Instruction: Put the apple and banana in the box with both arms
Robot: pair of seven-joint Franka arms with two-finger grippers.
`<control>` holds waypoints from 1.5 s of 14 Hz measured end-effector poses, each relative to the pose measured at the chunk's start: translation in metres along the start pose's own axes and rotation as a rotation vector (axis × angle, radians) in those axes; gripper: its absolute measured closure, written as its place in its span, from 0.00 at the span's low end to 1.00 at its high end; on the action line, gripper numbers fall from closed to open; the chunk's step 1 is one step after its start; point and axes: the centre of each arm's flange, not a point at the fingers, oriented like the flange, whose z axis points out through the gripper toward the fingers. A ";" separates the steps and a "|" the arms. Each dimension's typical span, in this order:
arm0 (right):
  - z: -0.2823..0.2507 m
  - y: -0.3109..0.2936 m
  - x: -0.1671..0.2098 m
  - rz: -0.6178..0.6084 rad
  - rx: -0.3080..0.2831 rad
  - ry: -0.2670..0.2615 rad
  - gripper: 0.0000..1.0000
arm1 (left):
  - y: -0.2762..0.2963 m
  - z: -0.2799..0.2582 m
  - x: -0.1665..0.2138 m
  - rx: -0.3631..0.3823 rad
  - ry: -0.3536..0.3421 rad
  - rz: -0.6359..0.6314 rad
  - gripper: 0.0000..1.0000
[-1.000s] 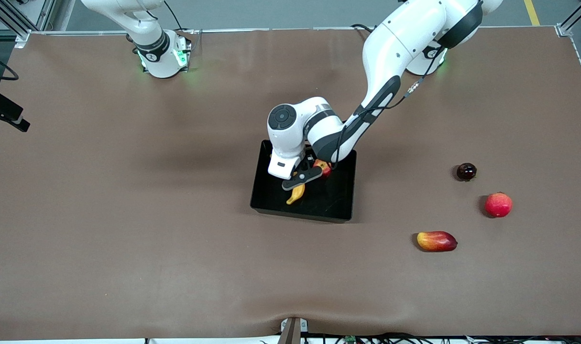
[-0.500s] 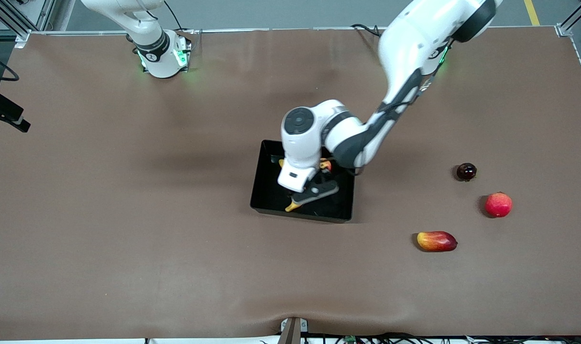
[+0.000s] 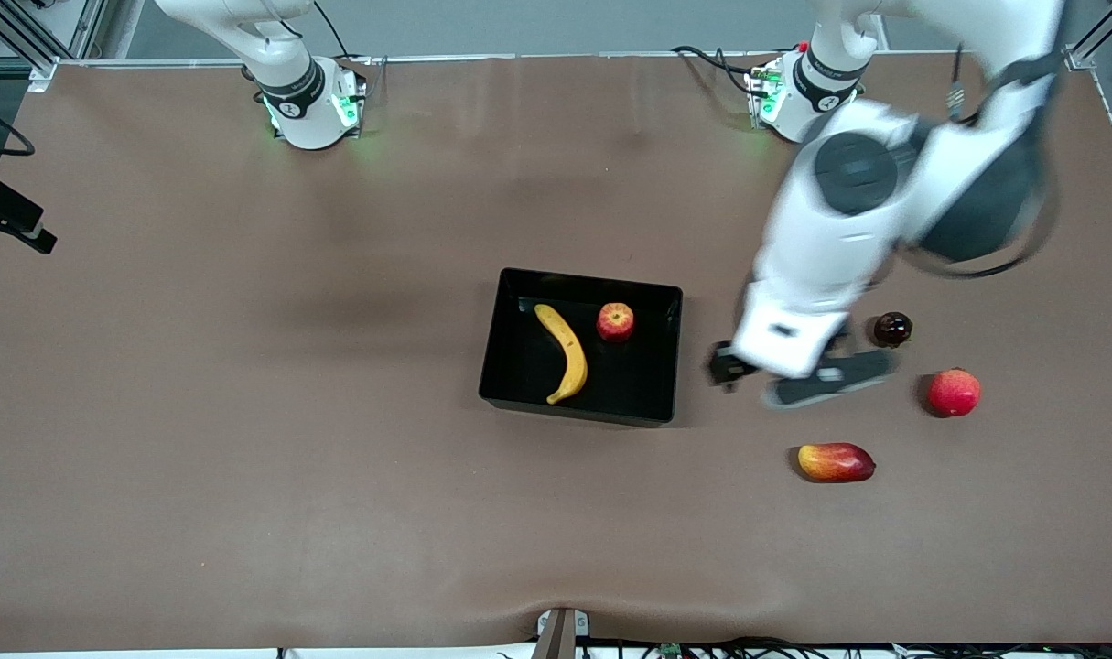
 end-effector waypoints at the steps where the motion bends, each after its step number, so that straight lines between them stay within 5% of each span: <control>1: 0.000 0.000 0.000 0.000 0.000 0.000 0.00 | -0.027 -0.013 0.010 0.000 -0.015 0.020 0.00; 4: 0.000 0.000 0.000 0.000 0.000 0.000 0.00 | -0.104 -0.046 0.031 -0.046 -0.075 0.067 0.00; 10: 0.000 0.000 0.000 0.000 0.000 0.000 0.00 | -0.208 -0.096 0.032 -0.018 -0.127 0.153 0.00; 21: 0.000 0.000 0.000 0.000 0.000 0.000 0.00 | -0.266 -0.141 -0.016 -0.003 -0.161 0.226 0.00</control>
